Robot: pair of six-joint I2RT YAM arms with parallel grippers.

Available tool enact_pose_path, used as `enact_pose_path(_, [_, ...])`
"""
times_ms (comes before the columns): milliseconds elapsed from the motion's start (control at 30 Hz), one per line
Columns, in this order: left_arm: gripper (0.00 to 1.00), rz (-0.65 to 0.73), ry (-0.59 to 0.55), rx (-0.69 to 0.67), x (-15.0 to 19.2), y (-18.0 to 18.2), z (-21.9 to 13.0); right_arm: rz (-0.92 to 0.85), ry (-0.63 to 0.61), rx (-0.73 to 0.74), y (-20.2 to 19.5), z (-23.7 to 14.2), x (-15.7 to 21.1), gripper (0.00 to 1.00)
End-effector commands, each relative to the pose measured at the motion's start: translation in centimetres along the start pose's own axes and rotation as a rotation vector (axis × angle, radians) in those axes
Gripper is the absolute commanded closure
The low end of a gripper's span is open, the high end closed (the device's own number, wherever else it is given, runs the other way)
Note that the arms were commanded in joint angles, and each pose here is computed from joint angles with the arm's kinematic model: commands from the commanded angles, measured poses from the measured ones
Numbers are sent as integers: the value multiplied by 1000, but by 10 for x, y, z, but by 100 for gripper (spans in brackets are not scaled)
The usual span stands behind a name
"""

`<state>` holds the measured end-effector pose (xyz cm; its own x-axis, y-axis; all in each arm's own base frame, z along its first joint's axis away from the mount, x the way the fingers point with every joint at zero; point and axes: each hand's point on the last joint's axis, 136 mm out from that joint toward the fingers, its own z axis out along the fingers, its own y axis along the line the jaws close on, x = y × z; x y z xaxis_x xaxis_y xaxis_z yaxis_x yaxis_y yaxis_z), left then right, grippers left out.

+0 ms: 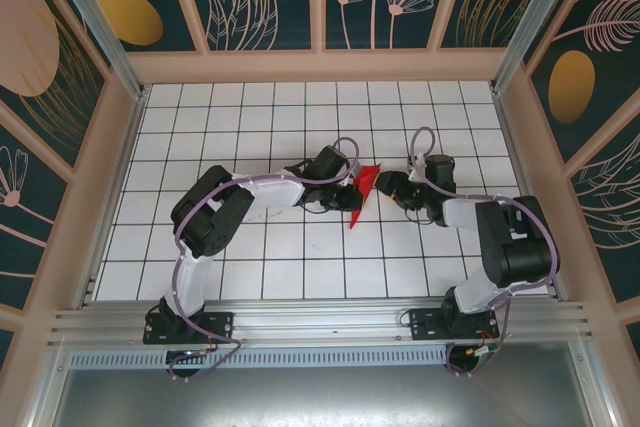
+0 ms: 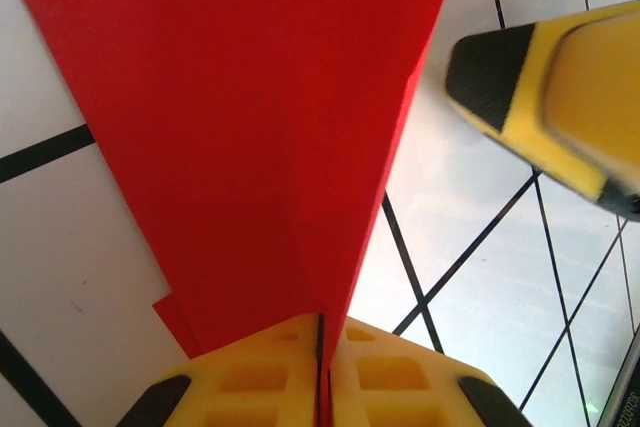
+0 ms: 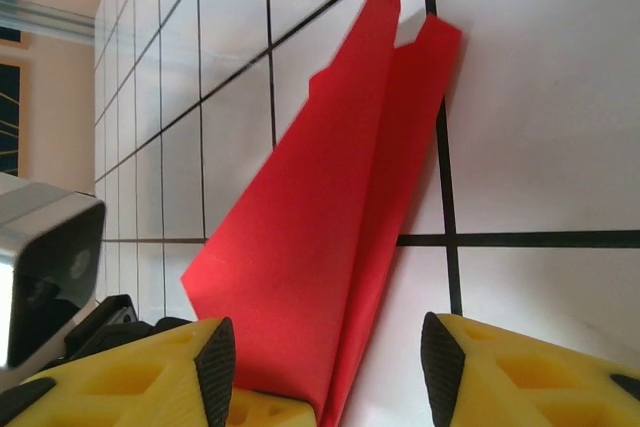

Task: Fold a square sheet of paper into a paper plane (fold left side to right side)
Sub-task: Fold the wing for the fifth time at the center of the table.

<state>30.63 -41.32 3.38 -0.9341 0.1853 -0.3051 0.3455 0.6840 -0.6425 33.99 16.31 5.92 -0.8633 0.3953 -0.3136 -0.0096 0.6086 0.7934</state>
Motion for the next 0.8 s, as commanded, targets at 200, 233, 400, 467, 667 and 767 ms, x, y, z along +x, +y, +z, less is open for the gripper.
enact_pose_path(200, [88, -25, 16, 17, 7, 6, 7, -10, 11, -41, 17, 24, -10, 51])
enact_pose_path(233, [88, -27, 16, 17, 8, 6, 8, -7, 15, -37, 17, 26, -10, 52])
enact_pose_path(400, [87, -33, 13, 30, 8, 6, 9, 13, 46, -6, 11, 33, -4, 53])
enact_pose_path(467, [86, -36, 15, 31, 9, 7, 10, 25, 59, 10, 6, 35, -1, 54])
enact_pose_path(667, [84, -42, 13, 38, 9, 6, 11, 50, 81, 50, -5, 39, 3, 54])
enact_pose_path(767, [81, -46, 16, 45, 10, 6, 12, 53, 87, 63, -8, 40, 4, 54])
